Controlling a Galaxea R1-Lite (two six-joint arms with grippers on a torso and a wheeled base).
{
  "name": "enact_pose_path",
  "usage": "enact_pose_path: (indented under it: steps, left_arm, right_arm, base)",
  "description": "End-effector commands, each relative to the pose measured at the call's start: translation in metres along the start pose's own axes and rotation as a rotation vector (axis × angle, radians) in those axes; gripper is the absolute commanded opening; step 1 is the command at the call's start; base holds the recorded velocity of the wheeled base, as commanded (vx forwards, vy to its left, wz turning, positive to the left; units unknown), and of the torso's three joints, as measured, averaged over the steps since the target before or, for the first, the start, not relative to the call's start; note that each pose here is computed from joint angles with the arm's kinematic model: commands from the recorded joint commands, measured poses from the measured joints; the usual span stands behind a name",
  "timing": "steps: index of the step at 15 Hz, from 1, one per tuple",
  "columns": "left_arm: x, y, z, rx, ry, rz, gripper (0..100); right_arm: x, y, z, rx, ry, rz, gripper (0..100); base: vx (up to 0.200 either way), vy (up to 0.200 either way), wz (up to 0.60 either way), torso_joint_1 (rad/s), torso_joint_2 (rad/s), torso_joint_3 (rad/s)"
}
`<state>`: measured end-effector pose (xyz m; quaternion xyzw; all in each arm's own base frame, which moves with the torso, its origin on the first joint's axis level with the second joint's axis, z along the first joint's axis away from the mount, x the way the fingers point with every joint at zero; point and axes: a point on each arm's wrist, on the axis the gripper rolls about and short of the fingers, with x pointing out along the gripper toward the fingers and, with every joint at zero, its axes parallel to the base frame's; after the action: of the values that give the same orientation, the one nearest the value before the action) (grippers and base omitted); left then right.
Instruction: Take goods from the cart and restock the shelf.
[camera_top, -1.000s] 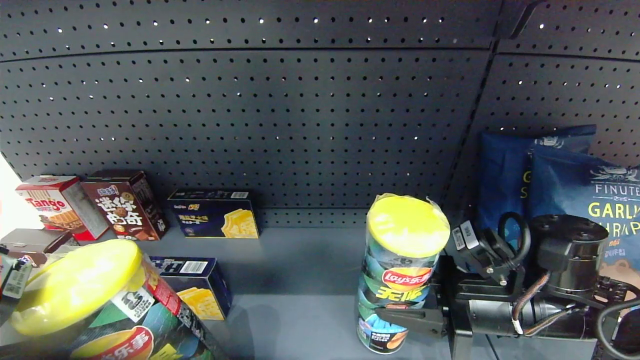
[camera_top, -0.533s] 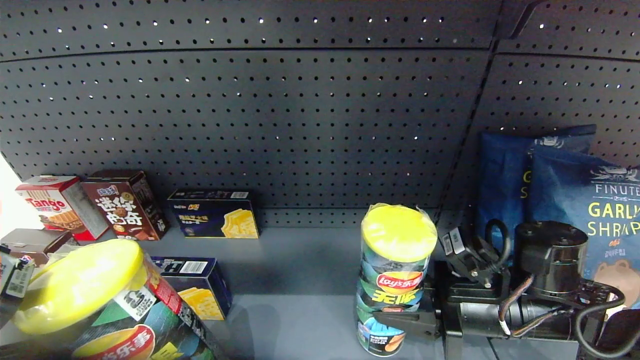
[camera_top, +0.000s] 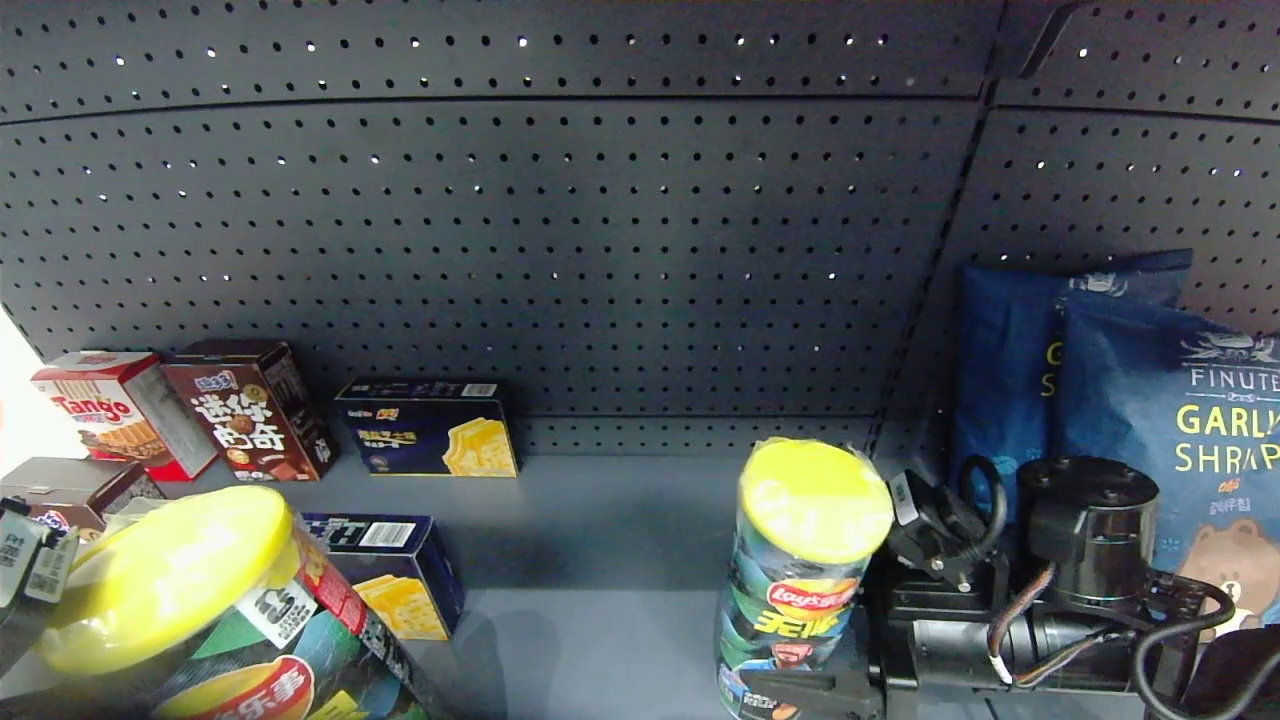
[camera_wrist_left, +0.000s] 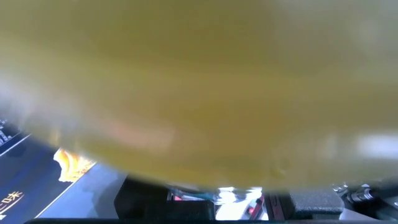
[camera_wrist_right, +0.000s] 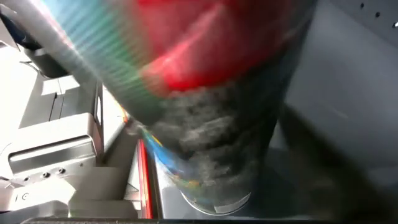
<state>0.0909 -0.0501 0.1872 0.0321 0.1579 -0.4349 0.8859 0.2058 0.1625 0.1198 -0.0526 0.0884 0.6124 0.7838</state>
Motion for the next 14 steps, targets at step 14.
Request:
enact_pose_path:
  steps: [14]
  left_arm:
    - [0.011,-0.001,0.029,0.056,-0.036,-0.030,0]
  right_arm:
    - [-0.078,0.051,0.015,-0.058,-0.086,-0.155,100]
  base:
    - [0.000,0.000,0.00,0.000,0.00,0.000]
